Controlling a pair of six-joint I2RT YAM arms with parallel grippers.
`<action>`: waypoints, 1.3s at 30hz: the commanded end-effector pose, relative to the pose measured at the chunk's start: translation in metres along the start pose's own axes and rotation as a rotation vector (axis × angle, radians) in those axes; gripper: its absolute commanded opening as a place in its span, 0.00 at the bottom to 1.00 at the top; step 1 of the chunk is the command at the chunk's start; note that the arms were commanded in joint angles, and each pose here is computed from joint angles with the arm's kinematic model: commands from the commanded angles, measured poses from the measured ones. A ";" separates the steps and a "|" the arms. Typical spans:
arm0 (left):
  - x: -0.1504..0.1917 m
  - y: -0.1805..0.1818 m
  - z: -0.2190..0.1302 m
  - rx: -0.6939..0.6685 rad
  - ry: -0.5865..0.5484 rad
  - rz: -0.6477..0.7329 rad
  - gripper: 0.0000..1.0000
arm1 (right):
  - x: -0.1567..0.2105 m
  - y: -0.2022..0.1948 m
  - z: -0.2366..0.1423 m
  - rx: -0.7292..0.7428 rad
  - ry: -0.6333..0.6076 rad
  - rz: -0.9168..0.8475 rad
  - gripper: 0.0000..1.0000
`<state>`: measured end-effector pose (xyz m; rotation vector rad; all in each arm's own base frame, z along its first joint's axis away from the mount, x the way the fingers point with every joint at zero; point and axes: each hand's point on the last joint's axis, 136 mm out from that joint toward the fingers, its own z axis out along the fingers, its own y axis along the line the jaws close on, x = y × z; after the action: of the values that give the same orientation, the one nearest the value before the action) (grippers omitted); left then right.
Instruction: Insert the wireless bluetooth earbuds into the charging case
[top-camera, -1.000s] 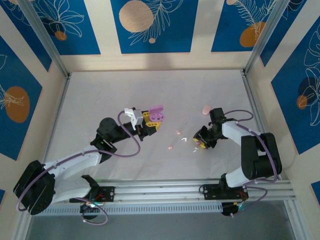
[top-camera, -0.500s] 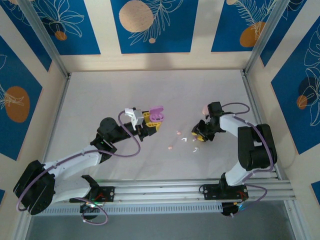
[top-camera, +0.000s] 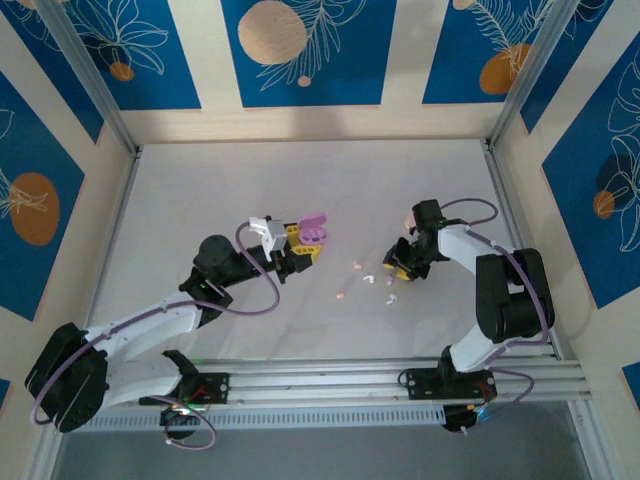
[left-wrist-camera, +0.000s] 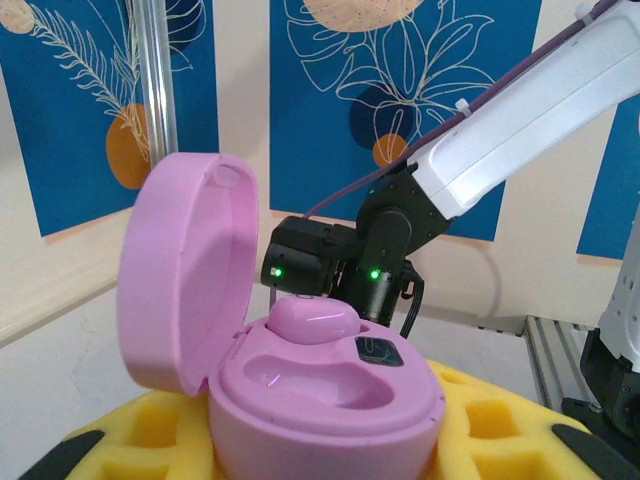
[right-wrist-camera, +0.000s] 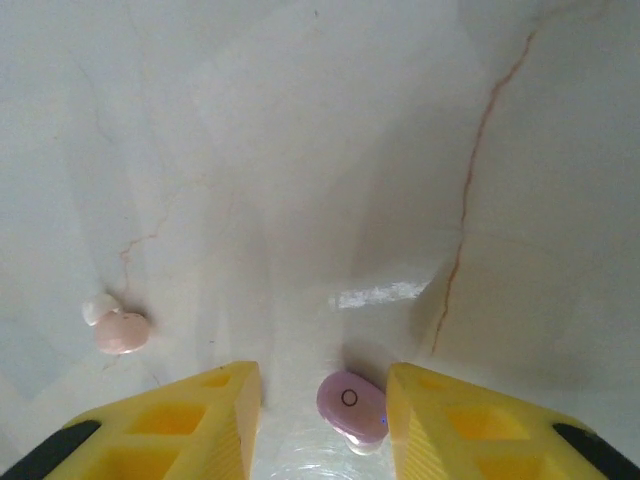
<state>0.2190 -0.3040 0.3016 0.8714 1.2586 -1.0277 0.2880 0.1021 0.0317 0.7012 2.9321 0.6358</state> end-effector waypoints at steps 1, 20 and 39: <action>-0.015 -0.005 0.001 0.014 -0.042 0.031 0.25 | 0.008 -0.004 -0.001 0.000 0.038 -0.025 0.39; -0.014 -0.004 0.002 0.008 -0.038 0.028 0.25 | 0.025 0.004 0.016 0.009 0.161 -0.082 0.33; -0.015 -0.004 0.000 0.002 -0.035 0.025 0.25 | 0.021 -0.001 0.016 0.093 0.130 -0.098 0.27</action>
<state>0.2191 -0.3042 0.3000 0.8728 1.2665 -1.0281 0.2739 0.1181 0.0180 0.5416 3.0953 0.6033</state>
